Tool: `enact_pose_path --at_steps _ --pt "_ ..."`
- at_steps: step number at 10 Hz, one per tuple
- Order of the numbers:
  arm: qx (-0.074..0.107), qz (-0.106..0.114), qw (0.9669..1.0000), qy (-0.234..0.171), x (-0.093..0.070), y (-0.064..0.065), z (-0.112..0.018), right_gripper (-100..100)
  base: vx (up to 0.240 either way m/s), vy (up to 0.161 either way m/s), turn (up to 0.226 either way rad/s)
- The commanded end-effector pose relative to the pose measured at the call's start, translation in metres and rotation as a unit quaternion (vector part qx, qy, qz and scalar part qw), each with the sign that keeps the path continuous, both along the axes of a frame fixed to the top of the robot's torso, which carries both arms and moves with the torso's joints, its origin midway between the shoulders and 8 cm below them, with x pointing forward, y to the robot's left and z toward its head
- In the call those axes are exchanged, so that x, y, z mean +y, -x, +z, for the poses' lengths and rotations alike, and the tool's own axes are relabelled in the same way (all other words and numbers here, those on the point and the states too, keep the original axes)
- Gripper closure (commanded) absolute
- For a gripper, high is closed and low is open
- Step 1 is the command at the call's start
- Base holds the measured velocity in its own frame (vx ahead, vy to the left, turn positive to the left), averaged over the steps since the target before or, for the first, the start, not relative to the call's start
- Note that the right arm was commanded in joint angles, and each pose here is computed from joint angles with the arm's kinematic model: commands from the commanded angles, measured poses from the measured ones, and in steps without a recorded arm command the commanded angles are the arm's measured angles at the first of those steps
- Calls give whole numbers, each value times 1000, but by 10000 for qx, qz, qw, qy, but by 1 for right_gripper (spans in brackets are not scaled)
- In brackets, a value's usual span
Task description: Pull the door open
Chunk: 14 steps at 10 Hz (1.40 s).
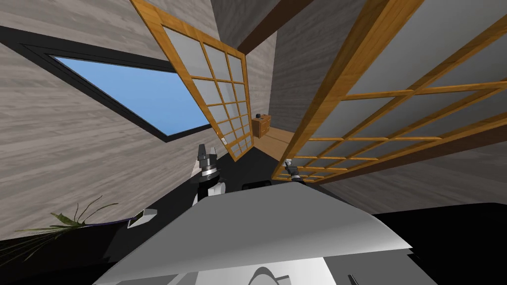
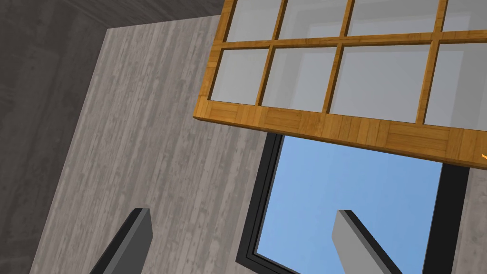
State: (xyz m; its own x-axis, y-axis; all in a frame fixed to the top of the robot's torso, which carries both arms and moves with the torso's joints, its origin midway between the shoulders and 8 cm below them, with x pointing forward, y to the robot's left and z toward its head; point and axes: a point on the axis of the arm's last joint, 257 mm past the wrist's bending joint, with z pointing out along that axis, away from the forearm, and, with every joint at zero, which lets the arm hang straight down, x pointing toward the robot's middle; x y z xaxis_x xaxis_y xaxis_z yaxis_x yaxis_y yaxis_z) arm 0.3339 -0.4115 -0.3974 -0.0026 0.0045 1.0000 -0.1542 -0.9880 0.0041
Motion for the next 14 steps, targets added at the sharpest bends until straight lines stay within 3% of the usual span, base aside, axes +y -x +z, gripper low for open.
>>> enact_pose_path --at_steps 1,3,4,5,13,14 --pt "14 127 9999 -3 1 9 -1 100 -220 -20 104" --pt "13 325 9995 -18 6 20 -1 100 -254 -42 108" --pt "0 282 9996 -10 6 15 0 100 -118 8 11" --pt "22 378 9993 -22 8 22 -2 100 -138 6 118" --pt "14 755 9971 -20 9 47 -1 100 -202 -37 113" --pt "5 721 9974 -6 8 43 0 100 -94 -19 16"
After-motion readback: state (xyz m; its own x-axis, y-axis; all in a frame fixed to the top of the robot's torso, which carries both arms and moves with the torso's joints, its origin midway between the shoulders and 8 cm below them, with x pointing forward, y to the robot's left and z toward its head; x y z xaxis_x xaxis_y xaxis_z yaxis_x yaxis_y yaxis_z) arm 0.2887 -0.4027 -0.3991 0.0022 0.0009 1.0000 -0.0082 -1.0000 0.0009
